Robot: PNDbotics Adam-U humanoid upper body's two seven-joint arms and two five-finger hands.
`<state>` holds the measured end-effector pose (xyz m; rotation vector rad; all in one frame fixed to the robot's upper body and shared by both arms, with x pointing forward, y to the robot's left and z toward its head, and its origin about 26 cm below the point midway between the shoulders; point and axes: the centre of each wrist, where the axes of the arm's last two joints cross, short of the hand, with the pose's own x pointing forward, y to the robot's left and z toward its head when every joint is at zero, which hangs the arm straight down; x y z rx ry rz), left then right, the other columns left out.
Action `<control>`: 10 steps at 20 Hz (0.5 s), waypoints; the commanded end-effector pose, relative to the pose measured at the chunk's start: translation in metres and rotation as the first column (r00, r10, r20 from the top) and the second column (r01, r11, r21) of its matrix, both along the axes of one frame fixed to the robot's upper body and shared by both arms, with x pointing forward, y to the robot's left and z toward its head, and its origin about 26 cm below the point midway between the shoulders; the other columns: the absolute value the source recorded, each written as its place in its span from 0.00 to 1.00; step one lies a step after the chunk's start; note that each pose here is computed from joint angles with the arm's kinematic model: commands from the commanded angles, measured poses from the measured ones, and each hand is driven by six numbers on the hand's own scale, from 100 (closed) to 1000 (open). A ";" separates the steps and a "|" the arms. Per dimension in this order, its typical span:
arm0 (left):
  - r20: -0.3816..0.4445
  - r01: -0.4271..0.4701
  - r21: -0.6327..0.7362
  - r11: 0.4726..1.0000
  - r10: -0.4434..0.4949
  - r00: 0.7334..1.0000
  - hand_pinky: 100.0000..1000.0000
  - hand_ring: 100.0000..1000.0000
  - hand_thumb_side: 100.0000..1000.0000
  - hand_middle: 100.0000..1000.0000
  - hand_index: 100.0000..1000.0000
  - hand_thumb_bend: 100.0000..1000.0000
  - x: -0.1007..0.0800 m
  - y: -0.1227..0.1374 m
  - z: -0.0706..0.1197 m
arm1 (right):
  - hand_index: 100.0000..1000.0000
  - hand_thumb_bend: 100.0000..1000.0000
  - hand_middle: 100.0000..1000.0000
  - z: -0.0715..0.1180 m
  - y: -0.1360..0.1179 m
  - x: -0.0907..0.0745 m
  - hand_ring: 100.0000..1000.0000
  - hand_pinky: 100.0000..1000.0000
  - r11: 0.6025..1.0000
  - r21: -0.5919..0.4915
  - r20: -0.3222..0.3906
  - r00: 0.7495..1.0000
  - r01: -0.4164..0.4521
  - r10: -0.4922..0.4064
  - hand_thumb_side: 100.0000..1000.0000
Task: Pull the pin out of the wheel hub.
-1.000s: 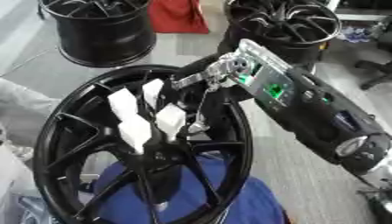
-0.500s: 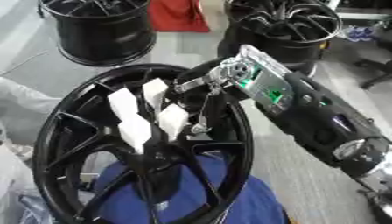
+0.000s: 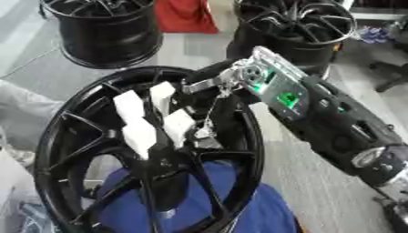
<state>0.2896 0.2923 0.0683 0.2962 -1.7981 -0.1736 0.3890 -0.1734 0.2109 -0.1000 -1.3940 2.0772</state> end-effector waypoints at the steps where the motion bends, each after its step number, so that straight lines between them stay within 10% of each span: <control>1: 0.023 0.009 0.014 1.000 -0.010 1.000 0.58 0.63 0.65 0.61 0.80 0.00 0.002 0.000 0.007 | 0.57 0.13 0.52 0.022 -0.003 -0.002 0.75 0.77 0.999 0.045 0.059 0.998 0.005 -0.007 0.26; 10: 0.019 0.010 0.017 1.000 -0.010 1.000 0.58 0.63 0.65 0.61 0.80 0.00 0.002 0.000 0.007 | 0.55 0.13 0.50 0.049 -0.002 -0.010 0.73 0.76 0.993 0.120 0.103 0.995 -0.001 -0.011 0.25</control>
